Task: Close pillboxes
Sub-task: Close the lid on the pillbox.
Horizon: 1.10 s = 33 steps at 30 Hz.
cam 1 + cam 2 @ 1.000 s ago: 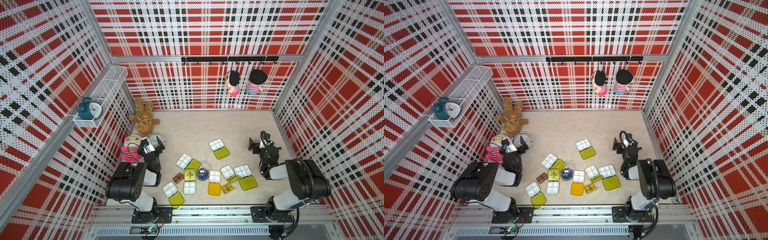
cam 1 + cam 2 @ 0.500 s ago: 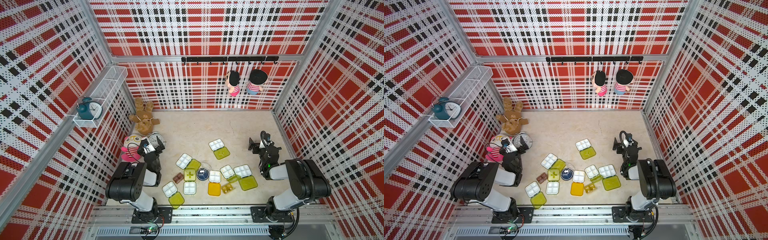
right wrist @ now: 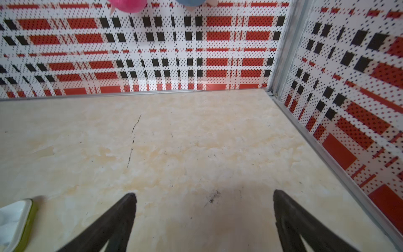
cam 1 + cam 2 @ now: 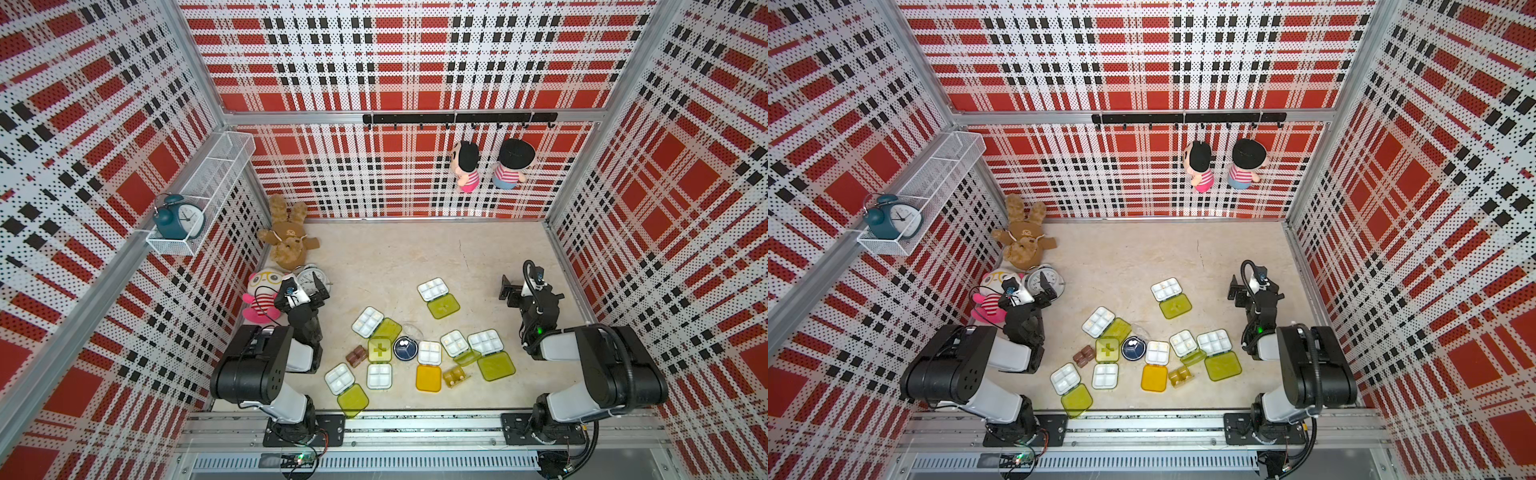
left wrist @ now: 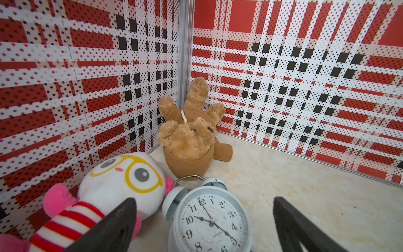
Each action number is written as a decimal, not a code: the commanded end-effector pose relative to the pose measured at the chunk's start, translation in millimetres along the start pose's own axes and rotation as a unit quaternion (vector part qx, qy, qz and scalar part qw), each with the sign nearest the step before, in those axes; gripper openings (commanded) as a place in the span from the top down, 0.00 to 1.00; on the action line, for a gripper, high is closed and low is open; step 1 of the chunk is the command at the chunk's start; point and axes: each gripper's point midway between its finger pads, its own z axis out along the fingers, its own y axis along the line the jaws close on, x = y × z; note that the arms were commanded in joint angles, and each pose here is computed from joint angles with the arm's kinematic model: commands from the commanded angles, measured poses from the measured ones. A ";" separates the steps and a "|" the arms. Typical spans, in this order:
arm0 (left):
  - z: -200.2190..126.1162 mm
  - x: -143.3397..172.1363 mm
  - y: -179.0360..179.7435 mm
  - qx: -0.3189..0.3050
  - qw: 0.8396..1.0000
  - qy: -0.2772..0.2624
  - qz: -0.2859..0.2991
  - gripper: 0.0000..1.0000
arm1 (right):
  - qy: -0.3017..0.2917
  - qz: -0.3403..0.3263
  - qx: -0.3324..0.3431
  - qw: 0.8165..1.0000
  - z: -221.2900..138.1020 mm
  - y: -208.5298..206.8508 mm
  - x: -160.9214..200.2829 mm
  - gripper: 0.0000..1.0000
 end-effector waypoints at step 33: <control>-63.3 -71.5 -190.0 0.229 0.903 0.332 -0.148 0.02 | 0.408 0.198 -0.217 0.864 -66.4 128.6 -39.4 0.00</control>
